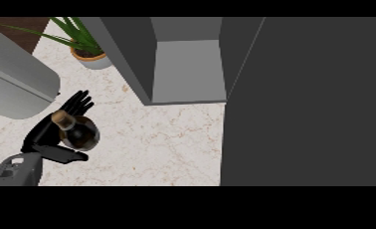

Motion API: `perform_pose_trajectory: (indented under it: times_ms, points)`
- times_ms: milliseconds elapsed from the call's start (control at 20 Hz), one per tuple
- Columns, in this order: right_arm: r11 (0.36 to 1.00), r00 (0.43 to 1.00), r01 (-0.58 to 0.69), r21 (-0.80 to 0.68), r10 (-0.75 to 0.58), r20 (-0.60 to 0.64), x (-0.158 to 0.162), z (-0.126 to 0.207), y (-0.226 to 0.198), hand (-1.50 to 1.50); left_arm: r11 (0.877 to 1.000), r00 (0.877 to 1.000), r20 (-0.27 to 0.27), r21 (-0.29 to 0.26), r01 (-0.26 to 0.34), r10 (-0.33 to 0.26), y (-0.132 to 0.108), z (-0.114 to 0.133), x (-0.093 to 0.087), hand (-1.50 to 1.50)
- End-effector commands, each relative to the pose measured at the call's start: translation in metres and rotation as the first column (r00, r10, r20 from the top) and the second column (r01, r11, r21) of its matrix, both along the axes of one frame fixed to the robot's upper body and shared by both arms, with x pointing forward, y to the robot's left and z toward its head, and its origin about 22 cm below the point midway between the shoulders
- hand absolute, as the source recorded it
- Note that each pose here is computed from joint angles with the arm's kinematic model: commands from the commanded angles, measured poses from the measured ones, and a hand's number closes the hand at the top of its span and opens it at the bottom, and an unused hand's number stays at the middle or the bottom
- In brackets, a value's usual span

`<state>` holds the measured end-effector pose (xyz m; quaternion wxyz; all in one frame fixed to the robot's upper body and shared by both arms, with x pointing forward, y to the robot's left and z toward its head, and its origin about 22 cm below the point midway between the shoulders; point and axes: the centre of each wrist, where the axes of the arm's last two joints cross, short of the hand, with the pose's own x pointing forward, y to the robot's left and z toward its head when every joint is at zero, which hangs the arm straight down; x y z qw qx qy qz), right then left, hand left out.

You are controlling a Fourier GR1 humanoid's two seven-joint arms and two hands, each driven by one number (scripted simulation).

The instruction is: Pick up the wine, place it into the cabinet and close the cabinet

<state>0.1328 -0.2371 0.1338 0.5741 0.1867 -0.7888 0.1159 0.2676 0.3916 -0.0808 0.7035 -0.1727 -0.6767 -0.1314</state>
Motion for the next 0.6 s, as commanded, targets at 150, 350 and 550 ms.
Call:
perform_pose_trajectory:
  times_ms: [150, 350, 550]
  points:
    - [1.0, 0.999, -0.018, 0.021, 0.018, 0.037, -0.014, 0.018, 0.001, -1.5, 0.949, 0.975, 0.023, -0.225, 0.221, -0.222, -0.016, -0.007, 0.009, 1.5]
    - [1.0, 0.999, -0.03, 0.005, 0.03, 0.025, -0.015, 0.018, -0.003, -1.5, 0.941, 0.967, -0.015, -0.234, 0.244, -0.254, -0.023, -0.02, -0.003, 1.5]
    - [1.0, 1.0, 0.012, -0.007, -0.012, 0.015, -0.016, 0.017, -0.007, -1.5, 0.955, 0.95, 0.166, -0.094, 0.282, -0.264, -0.037, -0.005, 0.01, 1.5]
